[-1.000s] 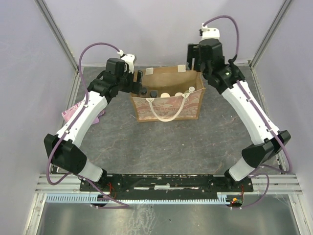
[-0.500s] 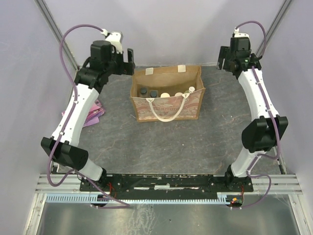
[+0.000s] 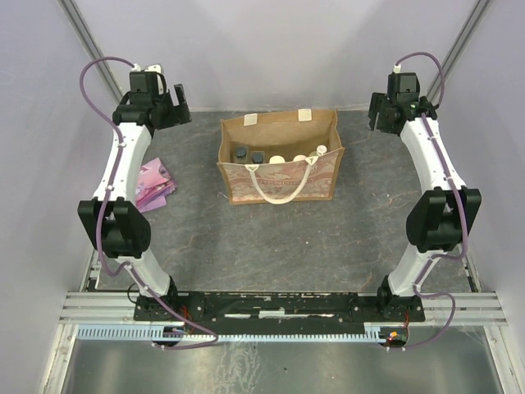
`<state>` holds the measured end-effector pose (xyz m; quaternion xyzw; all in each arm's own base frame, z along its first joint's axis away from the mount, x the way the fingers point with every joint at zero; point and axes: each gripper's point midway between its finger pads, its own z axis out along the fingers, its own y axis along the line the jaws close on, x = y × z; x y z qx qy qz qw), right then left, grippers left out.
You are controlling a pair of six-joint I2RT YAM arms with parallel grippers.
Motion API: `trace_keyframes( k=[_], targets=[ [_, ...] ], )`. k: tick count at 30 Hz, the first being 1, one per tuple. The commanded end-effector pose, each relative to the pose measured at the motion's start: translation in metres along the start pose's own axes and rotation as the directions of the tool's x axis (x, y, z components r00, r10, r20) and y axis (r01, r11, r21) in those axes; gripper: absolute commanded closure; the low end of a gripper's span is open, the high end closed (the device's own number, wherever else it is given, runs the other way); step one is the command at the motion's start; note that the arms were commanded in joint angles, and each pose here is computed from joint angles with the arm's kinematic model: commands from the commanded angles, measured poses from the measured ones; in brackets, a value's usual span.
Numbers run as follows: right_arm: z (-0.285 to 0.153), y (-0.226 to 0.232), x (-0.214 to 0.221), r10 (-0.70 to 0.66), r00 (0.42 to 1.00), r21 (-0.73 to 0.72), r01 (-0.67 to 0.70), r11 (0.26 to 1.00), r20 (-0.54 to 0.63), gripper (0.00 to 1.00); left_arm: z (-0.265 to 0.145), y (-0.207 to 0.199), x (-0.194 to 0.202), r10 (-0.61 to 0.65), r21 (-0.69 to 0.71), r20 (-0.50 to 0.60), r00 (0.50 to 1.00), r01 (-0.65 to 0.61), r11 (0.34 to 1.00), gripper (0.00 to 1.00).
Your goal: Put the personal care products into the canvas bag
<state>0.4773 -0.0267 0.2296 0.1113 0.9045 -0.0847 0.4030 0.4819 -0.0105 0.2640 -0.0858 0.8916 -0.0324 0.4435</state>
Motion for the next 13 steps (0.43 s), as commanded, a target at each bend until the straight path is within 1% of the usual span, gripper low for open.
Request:
trace_keyframes(
  k=[1,5,13],
  targets=[
    [-0.011,-0.010,-0.015,0.012,0.998,0.020,-0.013,1.000,0.062,0.12,-0.005,0.006,-0.021,-0.078,-0.072,0.082,0.994,0.084,0.994,0.00],
    [-0.009,-0.011,-0.018,0.006,0.998,0.026,-0.007,1.000,0.065,0.12,-0.001,0.014,-0.017,-0.077,-0.115,0.081,0.994,0.086,0.990,0.00],
    [-0.003,-0.008,-0.020,0.013,0.998,0.021,-0.014,1.000,0.058,0.12,0.002,0.022,-0.017,-0.069,-0.155,0.094,0.993,0.083,0.984,0.00]
  ],
)
